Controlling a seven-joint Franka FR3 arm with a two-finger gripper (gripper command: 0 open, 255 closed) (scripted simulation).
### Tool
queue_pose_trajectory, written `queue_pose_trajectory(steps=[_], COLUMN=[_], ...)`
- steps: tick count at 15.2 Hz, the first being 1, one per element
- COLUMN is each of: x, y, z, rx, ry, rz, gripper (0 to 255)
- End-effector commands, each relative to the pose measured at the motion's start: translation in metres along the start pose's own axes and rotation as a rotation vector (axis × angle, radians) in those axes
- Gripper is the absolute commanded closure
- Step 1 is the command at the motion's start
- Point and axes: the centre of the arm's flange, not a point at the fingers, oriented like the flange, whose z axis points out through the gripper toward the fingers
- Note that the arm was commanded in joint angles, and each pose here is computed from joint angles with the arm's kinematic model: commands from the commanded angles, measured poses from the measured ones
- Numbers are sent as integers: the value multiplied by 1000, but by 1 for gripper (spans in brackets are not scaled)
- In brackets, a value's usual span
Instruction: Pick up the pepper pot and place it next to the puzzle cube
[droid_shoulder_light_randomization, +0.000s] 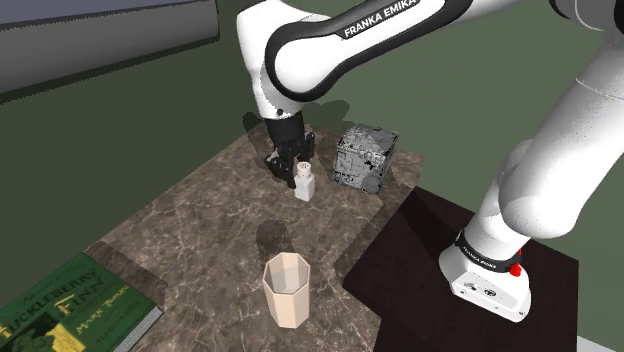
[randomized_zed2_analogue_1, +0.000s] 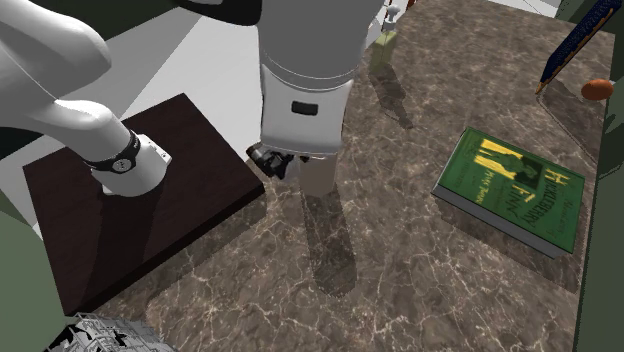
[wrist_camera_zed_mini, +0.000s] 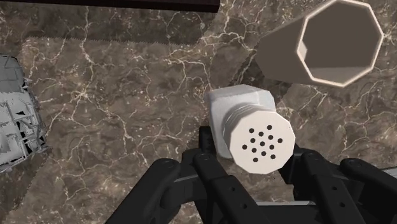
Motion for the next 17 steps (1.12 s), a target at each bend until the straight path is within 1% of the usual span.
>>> queue_pose_trajectory(steps=[1,17], x=[-5,-52], y=[25,230], z=[0,17], rx=[1,1], ry=[0,0], rz=[-2,-2], gripper=[255,255])
